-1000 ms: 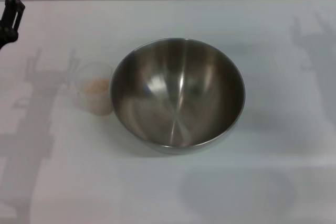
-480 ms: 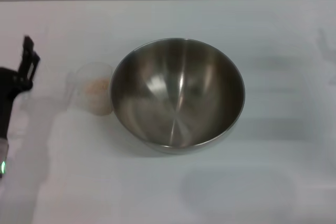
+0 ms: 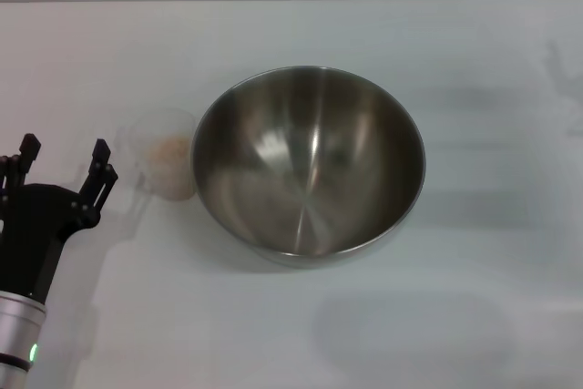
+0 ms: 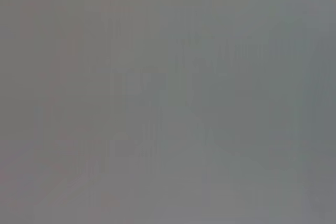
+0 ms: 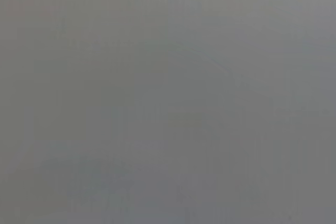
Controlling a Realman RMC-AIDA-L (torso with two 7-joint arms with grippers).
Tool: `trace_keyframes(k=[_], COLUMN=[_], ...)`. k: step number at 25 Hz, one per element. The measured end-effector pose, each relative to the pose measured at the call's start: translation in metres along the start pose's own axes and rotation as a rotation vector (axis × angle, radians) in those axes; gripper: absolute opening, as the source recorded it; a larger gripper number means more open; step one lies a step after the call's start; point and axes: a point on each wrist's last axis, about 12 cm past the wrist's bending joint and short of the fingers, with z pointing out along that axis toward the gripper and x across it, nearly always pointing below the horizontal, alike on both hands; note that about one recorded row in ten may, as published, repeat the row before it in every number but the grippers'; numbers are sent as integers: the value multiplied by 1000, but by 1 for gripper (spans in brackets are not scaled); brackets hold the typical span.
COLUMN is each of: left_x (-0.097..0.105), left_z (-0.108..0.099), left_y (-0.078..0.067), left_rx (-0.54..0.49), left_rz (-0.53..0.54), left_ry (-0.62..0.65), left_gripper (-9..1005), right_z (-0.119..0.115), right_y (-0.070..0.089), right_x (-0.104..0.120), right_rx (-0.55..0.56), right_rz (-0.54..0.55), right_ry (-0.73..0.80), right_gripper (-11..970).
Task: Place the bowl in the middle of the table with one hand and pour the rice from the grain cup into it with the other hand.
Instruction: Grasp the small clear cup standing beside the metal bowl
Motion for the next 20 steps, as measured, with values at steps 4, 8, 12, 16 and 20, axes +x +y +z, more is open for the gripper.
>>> trace_keyframes(k=[4, 8, 12, 16, 20], left_x=[4, 8, 10, 11, 12], left_z=[1, 8, 12, 18, 23], left_y=[-2, -6, -6, -5, -3], left_rx=[13, 28, 31, 28, 22], left_rz=[-1, -9, -9, -5, 0], left_ry=[35, 82, 103, 120, 133], left_gripper=[709, 707, 705, 703, 701], right_z=[1, 1, 1, 1, 1], right_y=[0, 1, 1, 1, 1], right_x=[0, 0, -1, -1, -2], right_rx=[-4, -6, -7, -7, -8], right_rz=[-1, 0, 0, 0, 2], right_ry=[0, -1, -6, -8, -14], right_gripper=[745, 745, 745, 745, 745])
